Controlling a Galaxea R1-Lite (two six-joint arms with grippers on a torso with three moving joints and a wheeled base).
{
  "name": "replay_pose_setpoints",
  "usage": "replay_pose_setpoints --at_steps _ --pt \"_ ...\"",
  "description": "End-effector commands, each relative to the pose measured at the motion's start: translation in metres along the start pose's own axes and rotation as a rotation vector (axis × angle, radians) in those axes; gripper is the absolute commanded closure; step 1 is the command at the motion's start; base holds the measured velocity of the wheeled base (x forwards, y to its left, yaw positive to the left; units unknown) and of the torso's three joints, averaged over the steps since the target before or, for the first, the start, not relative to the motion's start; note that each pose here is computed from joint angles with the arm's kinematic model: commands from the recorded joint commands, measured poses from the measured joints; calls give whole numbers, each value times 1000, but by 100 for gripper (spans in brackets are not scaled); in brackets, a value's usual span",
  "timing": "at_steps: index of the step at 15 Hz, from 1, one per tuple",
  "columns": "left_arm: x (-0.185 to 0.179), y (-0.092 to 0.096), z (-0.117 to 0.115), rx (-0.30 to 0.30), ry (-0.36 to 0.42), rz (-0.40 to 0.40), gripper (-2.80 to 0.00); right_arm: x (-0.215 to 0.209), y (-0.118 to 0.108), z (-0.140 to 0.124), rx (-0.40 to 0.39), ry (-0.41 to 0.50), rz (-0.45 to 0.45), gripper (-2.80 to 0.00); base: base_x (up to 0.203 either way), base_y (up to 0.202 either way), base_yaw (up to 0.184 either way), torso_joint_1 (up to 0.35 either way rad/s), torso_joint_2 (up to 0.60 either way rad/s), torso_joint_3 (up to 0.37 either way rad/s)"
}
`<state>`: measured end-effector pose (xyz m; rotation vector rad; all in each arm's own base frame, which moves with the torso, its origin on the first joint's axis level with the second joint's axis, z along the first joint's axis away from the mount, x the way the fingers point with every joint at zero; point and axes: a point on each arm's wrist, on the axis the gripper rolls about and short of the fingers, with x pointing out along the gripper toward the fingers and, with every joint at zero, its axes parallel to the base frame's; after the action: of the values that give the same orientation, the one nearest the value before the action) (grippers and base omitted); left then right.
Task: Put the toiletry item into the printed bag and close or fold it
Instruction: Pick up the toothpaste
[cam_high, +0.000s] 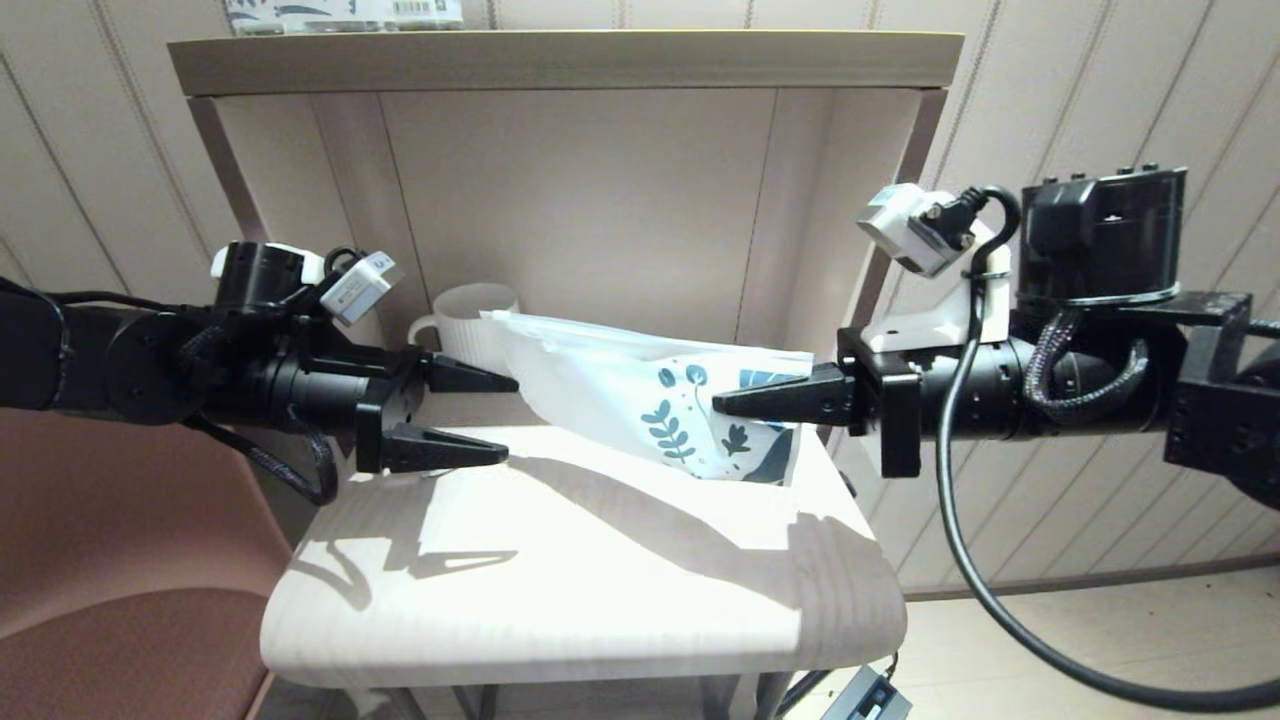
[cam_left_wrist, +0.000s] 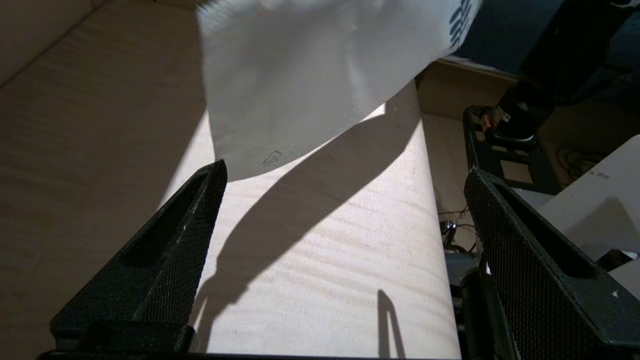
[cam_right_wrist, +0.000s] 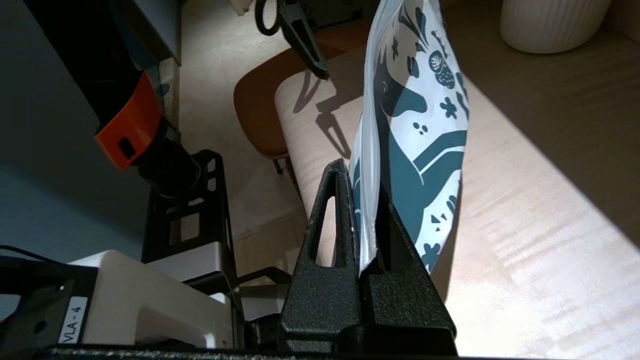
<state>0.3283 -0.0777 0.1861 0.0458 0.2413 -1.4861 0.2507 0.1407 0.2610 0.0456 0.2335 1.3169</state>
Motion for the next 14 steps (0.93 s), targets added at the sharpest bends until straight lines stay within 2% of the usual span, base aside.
replay_pose_setpoints --at_steps 1,6,14 --pt "2 4 -4 -7 -1 -7 -280 -4 12 2 -13 -5 23 0 0 0 0 0 0 0" --pt "-4 11 -5 -8 -3 15 -280 -12 23 -2 -12 -6 21 0 0 0 0 0 0 0" --pt "-5 10 0 -1 -7 15 -280 3 7 -4 1 10 26 0 0 0 0 0 0 0"
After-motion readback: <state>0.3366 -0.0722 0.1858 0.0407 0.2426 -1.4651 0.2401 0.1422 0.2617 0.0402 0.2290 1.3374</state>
